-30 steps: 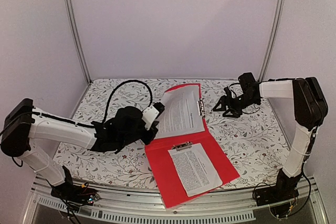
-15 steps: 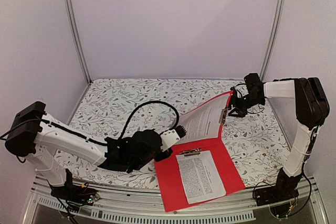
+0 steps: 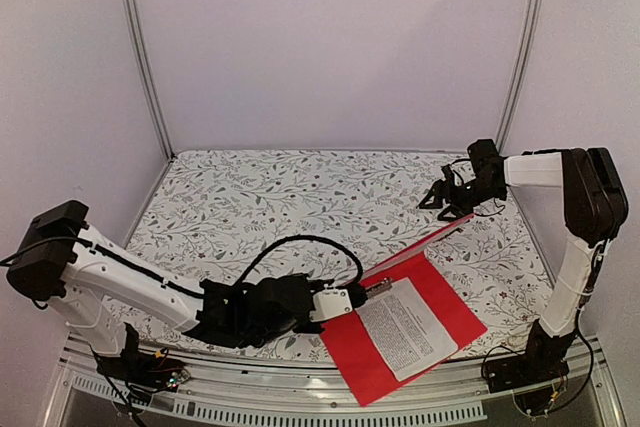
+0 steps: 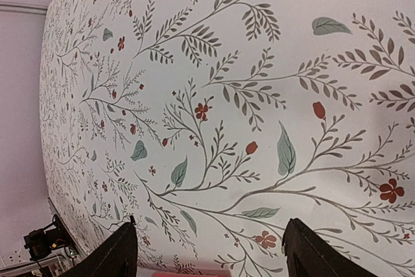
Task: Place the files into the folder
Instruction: Close the folder with files at the center of the board.
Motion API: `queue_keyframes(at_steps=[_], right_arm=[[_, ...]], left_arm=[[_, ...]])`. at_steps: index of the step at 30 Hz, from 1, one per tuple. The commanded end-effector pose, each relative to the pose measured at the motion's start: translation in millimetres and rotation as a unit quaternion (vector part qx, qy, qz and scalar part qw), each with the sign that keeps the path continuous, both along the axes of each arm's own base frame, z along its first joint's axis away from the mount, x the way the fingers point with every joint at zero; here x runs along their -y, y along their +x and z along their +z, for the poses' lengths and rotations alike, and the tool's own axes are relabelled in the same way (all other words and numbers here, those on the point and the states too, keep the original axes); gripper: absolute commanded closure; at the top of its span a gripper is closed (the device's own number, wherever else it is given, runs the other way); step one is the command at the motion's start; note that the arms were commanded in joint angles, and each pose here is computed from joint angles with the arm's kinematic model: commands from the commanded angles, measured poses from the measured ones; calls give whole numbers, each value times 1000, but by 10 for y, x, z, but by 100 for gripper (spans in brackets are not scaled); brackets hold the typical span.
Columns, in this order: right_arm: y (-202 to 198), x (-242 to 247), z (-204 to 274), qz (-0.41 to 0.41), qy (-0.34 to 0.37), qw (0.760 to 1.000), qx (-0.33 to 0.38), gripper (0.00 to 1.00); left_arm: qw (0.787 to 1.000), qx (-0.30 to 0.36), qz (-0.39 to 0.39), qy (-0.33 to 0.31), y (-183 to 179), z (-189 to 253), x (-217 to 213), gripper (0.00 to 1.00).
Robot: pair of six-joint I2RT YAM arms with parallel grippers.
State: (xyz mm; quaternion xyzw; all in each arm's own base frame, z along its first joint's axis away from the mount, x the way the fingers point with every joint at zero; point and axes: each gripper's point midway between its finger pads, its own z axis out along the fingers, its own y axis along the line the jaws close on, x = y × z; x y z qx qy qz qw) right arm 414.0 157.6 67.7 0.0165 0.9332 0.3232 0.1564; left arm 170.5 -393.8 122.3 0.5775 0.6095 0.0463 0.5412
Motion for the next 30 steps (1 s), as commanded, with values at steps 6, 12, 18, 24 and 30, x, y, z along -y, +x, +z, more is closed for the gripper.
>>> queue_keyframes(at_steps=[6, 12, 18, 24, 30], right_arm=[[-17, 42, -77, -5, -9, 1000, -8, 23], [-8, 63, -60, -8, -16, 1000, -4, 23], [-23, 80, -34, -9, -23, 1000, -4, 23], [-76, 40, 55, -4, -39, 999, 4, 22], [-151, -4, 83, 1, -55, 998, 9, 22]], left_arm=[[994, -40, -59, 84, -414, -346, -44, 58], [990, -72, -76, 91, -622, -350, -61, 43], [984, -96, -82, 122, -867, -402, -114, 32], [983, -107, -72, 131, -1040, -401, -235, 22], [981, -132, -66, 127, -1200, -312, -397, 0]])
